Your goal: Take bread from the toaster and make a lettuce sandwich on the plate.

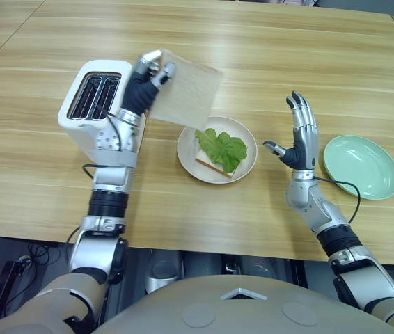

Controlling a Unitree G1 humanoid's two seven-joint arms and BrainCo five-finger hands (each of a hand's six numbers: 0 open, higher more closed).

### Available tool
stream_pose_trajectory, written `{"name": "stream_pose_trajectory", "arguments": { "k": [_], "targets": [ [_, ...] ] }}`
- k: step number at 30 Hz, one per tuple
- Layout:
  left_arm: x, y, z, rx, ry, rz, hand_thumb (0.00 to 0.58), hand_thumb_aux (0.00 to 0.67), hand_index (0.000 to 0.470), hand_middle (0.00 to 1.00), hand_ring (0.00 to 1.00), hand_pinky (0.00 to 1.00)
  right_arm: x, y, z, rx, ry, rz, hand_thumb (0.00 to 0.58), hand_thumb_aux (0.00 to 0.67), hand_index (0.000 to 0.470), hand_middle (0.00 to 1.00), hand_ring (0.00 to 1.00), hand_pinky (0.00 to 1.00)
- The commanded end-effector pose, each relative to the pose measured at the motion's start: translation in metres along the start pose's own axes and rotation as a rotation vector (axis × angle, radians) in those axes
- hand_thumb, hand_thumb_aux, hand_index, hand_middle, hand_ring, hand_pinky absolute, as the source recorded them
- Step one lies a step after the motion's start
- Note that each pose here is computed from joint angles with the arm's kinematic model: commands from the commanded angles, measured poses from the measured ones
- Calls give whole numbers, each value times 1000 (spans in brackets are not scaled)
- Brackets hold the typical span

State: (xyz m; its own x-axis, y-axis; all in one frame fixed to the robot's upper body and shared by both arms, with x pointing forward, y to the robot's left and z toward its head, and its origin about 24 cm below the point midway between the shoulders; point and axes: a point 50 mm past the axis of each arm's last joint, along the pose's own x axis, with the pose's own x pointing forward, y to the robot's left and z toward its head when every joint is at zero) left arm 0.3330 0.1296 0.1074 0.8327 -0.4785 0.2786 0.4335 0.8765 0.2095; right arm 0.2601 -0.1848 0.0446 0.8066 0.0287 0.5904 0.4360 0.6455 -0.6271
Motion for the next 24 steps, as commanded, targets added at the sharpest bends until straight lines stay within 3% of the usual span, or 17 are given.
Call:
{"name": "stream_pose_trajectory", "arguments": {
  "k": [1,12,24],
  "targets": [
    [10,-8,-23,-103,103,-76,580,670,460,1000,1000,1000,-4,0,7,-11,-41,26,0,0,0,0,0,0],
    [17,-33,-61,-229,290,-153,580,670,460,1000,1000,1000,-36,32,47,-38,-207,182,0,0,0,0,0,0],
    [9,-63,-86,-128,451,-161,580,670,460,1000,1000,1000,-46,46,60,-105,-309,294,0,0,0,0,0,0]
  ]
}}
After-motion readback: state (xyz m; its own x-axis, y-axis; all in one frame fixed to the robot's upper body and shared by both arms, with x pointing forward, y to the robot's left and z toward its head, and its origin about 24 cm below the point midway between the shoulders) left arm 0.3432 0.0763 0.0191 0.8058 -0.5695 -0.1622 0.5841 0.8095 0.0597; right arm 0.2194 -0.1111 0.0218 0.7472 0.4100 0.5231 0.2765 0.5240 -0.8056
